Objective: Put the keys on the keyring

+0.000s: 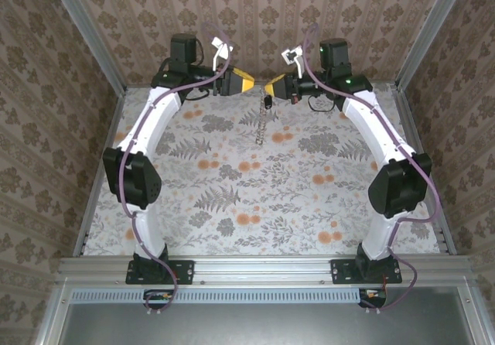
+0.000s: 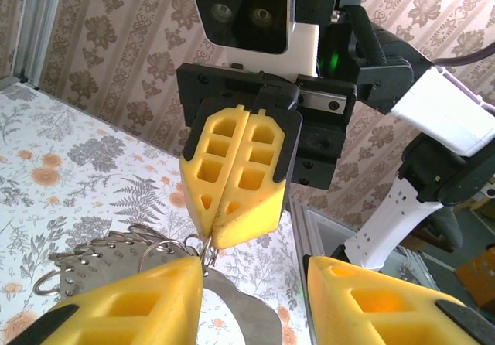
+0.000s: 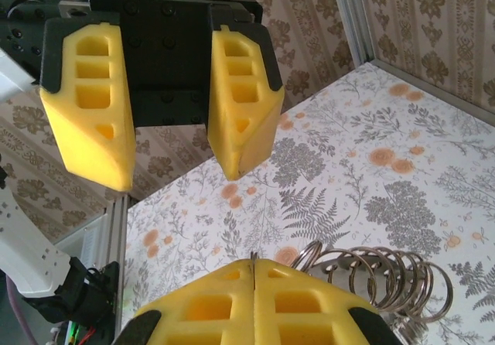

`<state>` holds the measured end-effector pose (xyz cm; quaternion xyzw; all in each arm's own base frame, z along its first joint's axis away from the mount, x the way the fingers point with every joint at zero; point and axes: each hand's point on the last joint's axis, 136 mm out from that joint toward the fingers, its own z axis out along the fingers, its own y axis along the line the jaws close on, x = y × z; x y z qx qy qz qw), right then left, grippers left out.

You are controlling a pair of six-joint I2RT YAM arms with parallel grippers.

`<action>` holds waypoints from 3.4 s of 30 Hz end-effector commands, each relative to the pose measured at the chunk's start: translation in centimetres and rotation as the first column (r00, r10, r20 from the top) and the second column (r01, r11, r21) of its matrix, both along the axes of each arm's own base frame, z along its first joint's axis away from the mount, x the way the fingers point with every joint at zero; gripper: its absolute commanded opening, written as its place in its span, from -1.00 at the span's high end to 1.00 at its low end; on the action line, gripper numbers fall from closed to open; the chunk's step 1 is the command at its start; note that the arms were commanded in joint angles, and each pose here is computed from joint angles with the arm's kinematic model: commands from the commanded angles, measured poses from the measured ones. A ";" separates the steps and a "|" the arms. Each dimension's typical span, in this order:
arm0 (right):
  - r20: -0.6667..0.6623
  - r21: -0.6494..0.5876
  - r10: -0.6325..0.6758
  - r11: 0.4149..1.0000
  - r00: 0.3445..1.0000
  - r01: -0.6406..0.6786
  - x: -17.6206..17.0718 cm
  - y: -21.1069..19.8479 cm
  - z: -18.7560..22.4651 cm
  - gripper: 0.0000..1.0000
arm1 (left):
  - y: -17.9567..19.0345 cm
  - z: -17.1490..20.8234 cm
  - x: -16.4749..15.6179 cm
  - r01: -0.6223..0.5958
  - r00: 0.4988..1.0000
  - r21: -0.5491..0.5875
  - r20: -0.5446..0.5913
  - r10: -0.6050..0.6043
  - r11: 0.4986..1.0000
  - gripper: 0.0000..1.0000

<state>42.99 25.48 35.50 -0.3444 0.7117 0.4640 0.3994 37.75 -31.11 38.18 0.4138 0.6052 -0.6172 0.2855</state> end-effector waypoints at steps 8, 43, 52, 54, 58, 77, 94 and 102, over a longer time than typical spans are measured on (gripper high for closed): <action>-0.005 0.063 0.088 0.994 0.996 -0.088 -0.1 0.6 1.6 1.00 | 0.0 -0.3 0.4 0.076 0.997 -0.037 0.012 -0.076 0.996 0.26; -0.022 0.100 0.110 0.989 0.994 -0.107 1.1 0.8 1.4 1.00 | -1.5 -1.9 1.5 0.092 0.996 -0.028 -0.012 -0.092 0.995 0.30; -0.028 0.096 0.106 0.990 0.994 -0.103 1.2 0.8 1.1 1.00 | -1.8 -1.7 1.1 0.110 0.994 -0.034 -0.007 -0.110 0.993 0.37; -0.030 0.095 0.103 0.990 0.994 -0.100 1.3 0.7 1.0 1.00 | -1.8 -1.7 1.0 0.113 0.994 -0.034 -0.007 -0.114 0.993 0.41; -0.037 0.095 0.096 0.991 0.995 -0.092 1.6 0.7 0.8 1.00 | -1.8 -1.7 0.8 0.124 0.992 -0.039 -0.007 -0.124 0.992 0.44; -0.054 0.098 0.101 0.991 0.993 -0.095 1.6 0.6 0.6 1.00 | -1.8 -1.7 0.1 0.128 0.992 -0.038 0.023 -0.127 0.991 0.62; -0.061 0.095 0.107 0.990 0.992 -0.101 1.3 0.7 0.5 1.00 | -2.6 -2.1 0.5 0.088 0.995 -0.011 0.057 -0.087 0.996 0.99; -0.062 0.104 0.086 0.991 0.994 -0.079 1.5 0.3 1.0 0.65 | -3.3 -1.8 1.5 0.027 0.995 -0.022 0.097 -0.025 0.999 1.00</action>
